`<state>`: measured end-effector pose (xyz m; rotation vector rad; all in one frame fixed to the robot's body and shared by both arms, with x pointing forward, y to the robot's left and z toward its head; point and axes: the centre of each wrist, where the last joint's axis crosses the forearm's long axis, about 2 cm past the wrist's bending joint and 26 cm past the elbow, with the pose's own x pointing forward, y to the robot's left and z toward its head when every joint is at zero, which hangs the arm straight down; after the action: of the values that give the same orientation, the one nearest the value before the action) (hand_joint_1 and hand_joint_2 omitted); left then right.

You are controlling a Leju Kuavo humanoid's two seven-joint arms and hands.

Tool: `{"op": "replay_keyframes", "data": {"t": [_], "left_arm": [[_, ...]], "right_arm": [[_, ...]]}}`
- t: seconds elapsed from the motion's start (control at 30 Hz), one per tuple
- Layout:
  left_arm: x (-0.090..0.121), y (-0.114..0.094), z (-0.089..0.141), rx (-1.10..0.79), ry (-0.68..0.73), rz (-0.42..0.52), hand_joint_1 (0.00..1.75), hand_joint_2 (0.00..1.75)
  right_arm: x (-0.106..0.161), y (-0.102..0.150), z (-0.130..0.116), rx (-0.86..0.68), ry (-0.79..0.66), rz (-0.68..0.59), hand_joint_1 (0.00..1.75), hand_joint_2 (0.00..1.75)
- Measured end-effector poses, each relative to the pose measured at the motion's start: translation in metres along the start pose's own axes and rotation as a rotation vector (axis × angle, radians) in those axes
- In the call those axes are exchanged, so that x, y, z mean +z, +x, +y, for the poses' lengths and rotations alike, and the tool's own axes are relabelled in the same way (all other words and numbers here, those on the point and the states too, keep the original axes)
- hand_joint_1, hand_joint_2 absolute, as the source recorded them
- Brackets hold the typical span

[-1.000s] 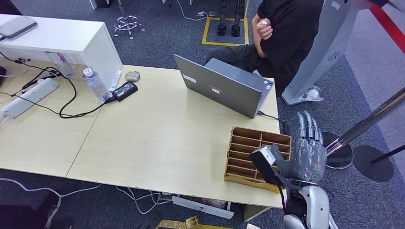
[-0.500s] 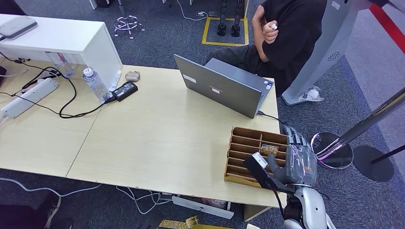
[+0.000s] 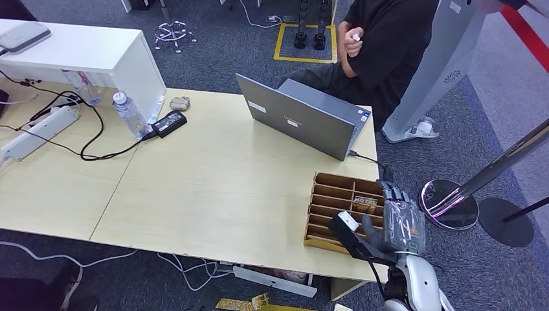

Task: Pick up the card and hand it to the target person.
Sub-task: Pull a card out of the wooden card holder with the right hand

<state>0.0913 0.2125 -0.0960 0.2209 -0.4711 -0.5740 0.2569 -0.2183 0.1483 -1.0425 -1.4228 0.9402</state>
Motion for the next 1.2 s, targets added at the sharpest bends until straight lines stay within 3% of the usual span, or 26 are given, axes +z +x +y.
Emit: {"op": "replay_keyframes", "data": {"t": [0.6,1.2], "left_arm": [[-0.001,0.004,0.002,-0.013,0.000,-0.007,0.00,0.00],[-0.002,0.005,0.003,-0.015,-0.005,-0.008,0.00,0.00]], "right_arm": [[-0.005,-0.001,0.011,0.068,0.072,-0.001,0.68,1.75],[-0.006,-0.002,0.019,0.088,0.104,-0.004,0.62,1.75]]}}
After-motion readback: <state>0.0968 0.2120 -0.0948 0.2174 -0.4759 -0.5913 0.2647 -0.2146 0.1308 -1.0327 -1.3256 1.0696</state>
